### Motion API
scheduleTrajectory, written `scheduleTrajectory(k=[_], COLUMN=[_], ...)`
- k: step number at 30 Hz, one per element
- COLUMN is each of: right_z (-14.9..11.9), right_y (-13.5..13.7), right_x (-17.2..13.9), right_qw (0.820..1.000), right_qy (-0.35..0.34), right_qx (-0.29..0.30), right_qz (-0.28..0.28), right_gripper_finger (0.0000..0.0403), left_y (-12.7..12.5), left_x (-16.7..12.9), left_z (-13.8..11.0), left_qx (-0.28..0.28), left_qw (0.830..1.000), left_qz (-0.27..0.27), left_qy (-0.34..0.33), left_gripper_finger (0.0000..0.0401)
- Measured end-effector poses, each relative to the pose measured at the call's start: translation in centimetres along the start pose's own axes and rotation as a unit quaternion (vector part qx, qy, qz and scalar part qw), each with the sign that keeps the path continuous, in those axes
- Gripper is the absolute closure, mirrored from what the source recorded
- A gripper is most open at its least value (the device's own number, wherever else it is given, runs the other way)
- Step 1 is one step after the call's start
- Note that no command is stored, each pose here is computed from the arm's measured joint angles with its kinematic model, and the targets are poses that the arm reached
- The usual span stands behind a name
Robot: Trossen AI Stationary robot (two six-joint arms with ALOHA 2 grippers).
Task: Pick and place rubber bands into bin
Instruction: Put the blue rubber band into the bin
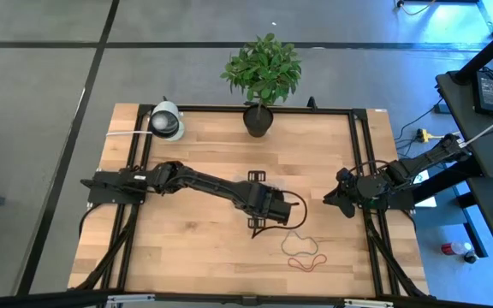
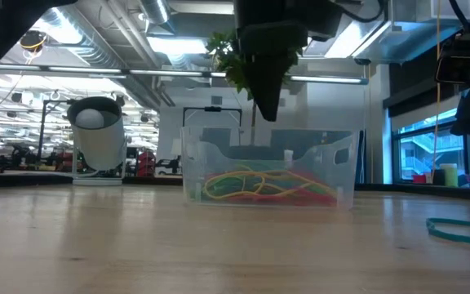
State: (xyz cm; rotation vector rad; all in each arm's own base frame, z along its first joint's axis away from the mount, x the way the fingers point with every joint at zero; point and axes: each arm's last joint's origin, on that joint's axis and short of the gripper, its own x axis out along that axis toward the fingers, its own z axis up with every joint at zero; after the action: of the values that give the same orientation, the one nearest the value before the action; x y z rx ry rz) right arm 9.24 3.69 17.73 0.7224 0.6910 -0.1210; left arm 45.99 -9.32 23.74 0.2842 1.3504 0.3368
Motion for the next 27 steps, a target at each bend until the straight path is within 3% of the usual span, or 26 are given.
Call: scheduleTrajectory(k=[4,7,14,18,21,25,27], right_z=[0.0,0.0,0.3,0.9,1.4,2.4,3.0], right_y=[0.0,0.0,0.3,1.2,1.9,3.2,4.2], right_x=[0.0,0.0,0.0,-0.1,-0.3,-0.3,-0.1], right_qw=[1.000,1.000,1.000,0.997,0.997,0.998,0.998], right_qy=[0.000,0.000,-0.021,-0.050,-0.053,-0.056,-0.054], right_qx=[-0.001,-0.002,-0.008,-0.025,-0.029,-0.028,-0.026], right_qz=[0.000,0.000,0.013,0.048,0.049,0.025,0.010], right_gripper_finger=[0.0283,0.0283,0.0283,0.0294,0.0325,0.0389,0.0394], left_y=[0.1,0.6,1.9,1.7,0.8,0.0,-0.4], left_x=[-0.4,-2.1,-5.9,-6.7,-6.3,-4.6,-4.1], left_z=[0.1,0.3,0.8,2.4,3.2,3.1,2.6], left_qx=[-0.035,-0.096,-0.214,-0.173,-0.126,-0.092,-0.081], left_qw=[0.999,0.995,0.967,0.959,0.953,0.961,0.965], left_qz=[-0.002,-0.007,-0.037,-0.079,-0.106,-0.100,-0.094], left_qy=[-0.008,-0.041,-0.131,-0.211,-0.254,-0.243,-0.229], left_gripper_finger=[0.0264,0.0261,0.0282,0.0311,0.0350,0.0394,0.0399])
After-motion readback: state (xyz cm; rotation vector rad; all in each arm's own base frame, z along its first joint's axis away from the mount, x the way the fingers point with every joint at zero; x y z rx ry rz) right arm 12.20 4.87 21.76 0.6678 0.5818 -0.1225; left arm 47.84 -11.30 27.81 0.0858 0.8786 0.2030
